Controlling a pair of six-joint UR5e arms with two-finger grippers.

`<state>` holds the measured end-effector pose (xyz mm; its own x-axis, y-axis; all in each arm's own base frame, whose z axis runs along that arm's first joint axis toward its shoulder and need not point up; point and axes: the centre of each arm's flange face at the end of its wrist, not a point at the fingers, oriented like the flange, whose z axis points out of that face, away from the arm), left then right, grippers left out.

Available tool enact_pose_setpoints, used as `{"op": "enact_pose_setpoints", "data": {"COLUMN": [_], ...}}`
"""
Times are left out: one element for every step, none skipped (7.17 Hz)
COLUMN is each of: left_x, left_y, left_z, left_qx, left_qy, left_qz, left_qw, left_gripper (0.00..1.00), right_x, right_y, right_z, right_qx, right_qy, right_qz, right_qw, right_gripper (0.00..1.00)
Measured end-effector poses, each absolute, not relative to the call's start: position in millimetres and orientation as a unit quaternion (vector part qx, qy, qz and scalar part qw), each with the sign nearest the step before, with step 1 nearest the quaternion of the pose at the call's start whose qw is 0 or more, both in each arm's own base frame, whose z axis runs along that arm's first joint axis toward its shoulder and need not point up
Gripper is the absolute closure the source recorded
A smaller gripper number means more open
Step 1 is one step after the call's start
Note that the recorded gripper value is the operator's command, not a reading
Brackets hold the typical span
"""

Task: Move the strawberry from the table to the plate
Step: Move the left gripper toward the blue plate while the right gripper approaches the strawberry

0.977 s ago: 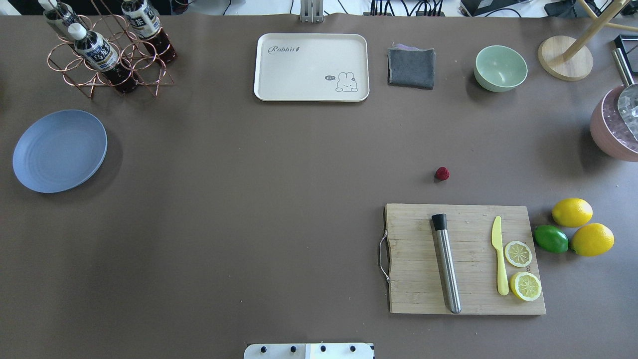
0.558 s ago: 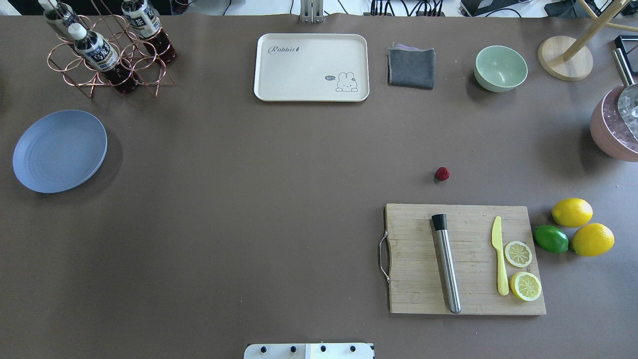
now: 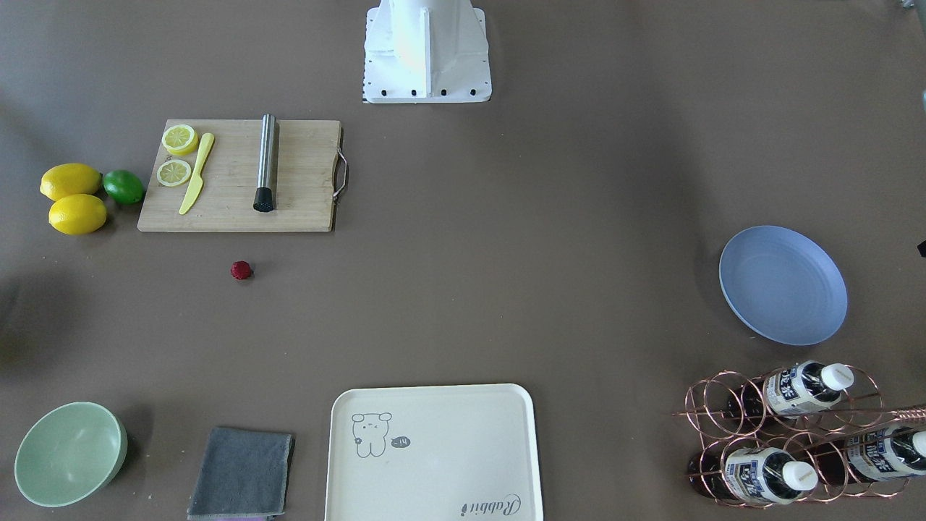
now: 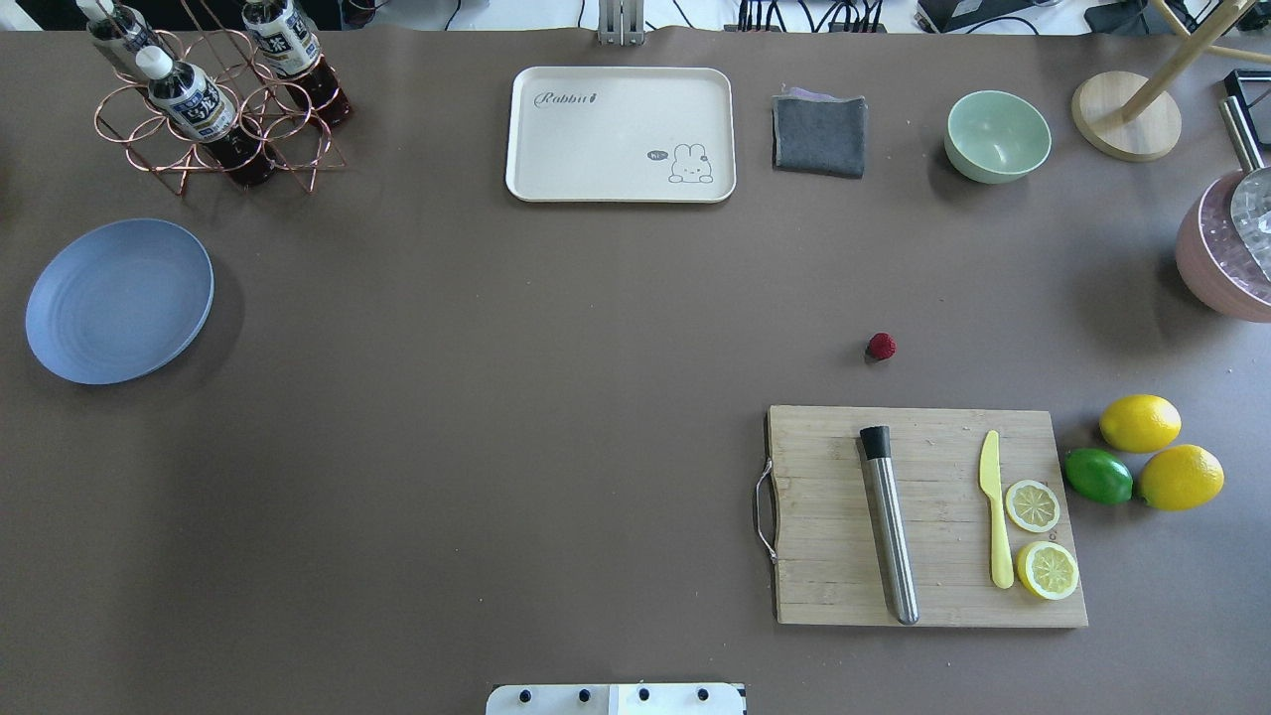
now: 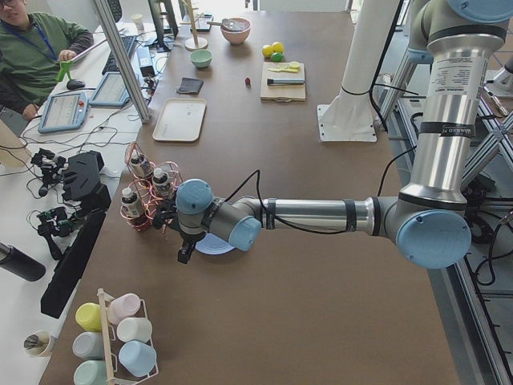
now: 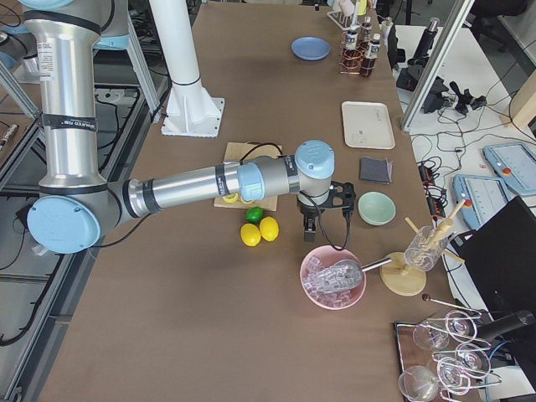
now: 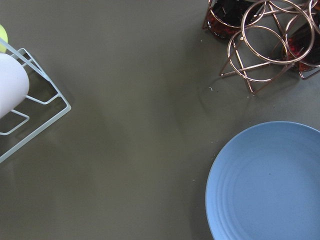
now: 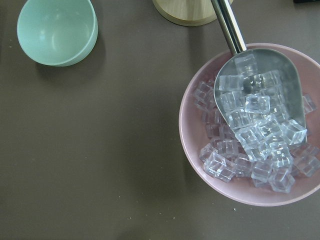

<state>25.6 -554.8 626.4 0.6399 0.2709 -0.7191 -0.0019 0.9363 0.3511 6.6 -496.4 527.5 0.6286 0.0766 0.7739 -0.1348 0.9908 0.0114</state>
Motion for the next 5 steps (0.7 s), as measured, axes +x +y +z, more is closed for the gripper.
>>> {"op": "enact_pose_setpoints", "data": {"left_x": [48,68,85,97,106], "left_y": [-551,-545,-540,-536,-534], "left_z": [642,658,670,675,679], "left_qx": [0.163,0.163,0.159,0.154,0.148], "left_qy": [0.428,0.439,0.447,0.451,0.453], "left_qz": [0.077,0.075,0.073,0.075,0.079], "left_qw": [0.886,0.88,0.877,0.876,0.875], "left_gripper": [0.02,0.02,0.02,0.02,0.02], "right_x": [-8,-22,-36,-47,-54], "right_y": [-498,-499,-499,-499,-498], "right_z": [521,514,509,505,502], "right_qx": [0.038,0.04,0.041,0.04,0.039], "right_qy": [-0.434,-0.441,-0.448,-0.453,-0.456], "right_qz": [0.07,0.08,0.087,0.093,0.096], "right_qw": [0.897,0.893,0.889,0.886,0.884], "right_gripper": [0.0,0.0,0.0,0.0,0.0]}}
